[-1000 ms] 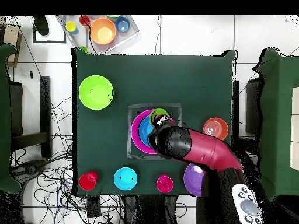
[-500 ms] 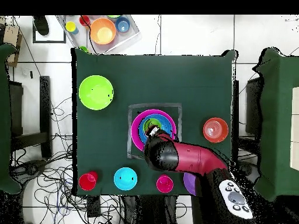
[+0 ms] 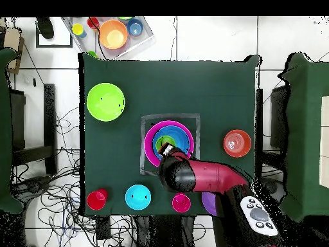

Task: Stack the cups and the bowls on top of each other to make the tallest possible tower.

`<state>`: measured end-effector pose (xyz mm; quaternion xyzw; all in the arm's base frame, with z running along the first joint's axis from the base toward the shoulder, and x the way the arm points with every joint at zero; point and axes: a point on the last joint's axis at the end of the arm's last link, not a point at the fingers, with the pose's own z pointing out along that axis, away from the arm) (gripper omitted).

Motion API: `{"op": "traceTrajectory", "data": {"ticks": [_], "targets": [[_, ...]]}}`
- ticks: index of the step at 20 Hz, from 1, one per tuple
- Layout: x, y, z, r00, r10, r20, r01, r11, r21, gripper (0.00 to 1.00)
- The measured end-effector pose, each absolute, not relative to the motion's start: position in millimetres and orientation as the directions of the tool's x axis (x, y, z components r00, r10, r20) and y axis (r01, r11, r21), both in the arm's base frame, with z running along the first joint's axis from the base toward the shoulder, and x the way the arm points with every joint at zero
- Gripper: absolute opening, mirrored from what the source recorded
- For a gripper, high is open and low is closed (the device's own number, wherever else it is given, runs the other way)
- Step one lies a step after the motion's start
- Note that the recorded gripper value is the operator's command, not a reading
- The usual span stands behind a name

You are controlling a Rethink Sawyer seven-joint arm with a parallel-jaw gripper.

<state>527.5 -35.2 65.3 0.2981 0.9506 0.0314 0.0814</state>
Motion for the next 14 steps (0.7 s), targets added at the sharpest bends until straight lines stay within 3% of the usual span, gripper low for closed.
{"op": "traceTrajectory", "data": {"ticks": [14], "targets": [[510.3, -14.1, 27.6, -0.851, 0.499, -0.163, 0.481, 0.866, 0.139, 0.00]]}}
